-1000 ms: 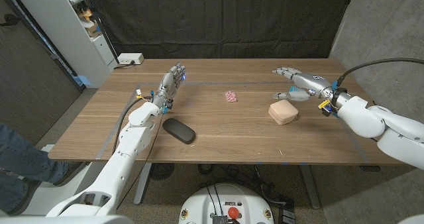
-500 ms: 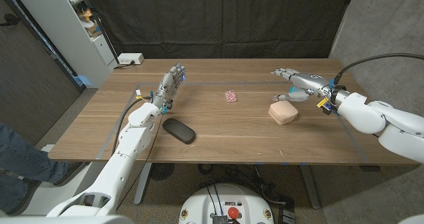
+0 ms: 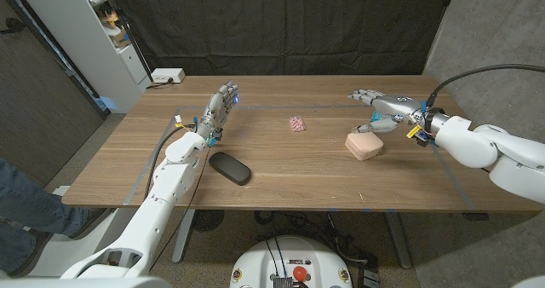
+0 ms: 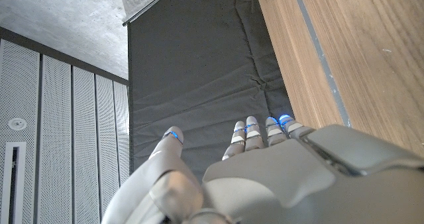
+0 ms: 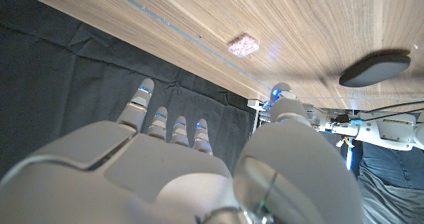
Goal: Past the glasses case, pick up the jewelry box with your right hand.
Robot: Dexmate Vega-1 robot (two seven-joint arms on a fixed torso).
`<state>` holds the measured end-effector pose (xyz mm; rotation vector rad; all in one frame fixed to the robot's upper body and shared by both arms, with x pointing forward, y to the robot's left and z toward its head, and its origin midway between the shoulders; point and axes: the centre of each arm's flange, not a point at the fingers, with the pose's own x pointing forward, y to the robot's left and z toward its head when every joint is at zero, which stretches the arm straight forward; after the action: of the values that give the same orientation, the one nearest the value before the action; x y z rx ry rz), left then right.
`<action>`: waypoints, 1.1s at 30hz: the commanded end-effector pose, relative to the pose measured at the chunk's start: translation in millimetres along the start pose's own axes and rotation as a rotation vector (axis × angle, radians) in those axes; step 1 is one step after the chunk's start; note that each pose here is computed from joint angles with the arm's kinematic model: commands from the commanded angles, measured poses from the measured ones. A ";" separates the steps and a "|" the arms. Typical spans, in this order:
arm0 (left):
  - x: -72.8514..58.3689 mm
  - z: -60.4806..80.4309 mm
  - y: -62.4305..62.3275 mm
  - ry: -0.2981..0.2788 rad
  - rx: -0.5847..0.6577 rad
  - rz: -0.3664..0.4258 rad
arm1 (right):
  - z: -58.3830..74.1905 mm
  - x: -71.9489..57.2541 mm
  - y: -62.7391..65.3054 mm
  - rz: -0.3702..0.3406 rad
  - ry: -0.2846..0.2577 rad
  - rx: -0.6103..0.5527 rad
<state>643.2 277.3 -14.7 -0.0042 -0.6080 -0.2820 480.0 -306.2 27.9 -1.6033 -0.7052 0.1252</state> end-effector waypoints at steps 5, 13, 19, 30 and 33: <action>-2.4 -1.3 -3.0 0.008 0.001 0.005 | -1.9 4.7 0.3 0.075 0.005 -0.044; -4.2 -2.1 -3.4 0.010 0.002 0.008 | -2.2 7.8 2.9 0.102 -0.011 -0.050; -4.6 -2.1 -3.5 0.010 0.001 0.007 | -1.1 9.6 4.4 0.127 0.002 -0.074; -5.3 -2.7 -3.3 0.012 0.001 0.005 | -2.0 11.1 8.2 0.161 0.018 -0.092; -6.2 -2.9 -3.4 0.012 0.000 0.006 | -2.0 12.5 9.6 0.177 0.016 -0.089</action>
<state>640.1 275.2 -19.5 -0.0030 -0.5977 -0.2753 490.5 -303.2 26.0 -1.7187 -0.6032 0.1908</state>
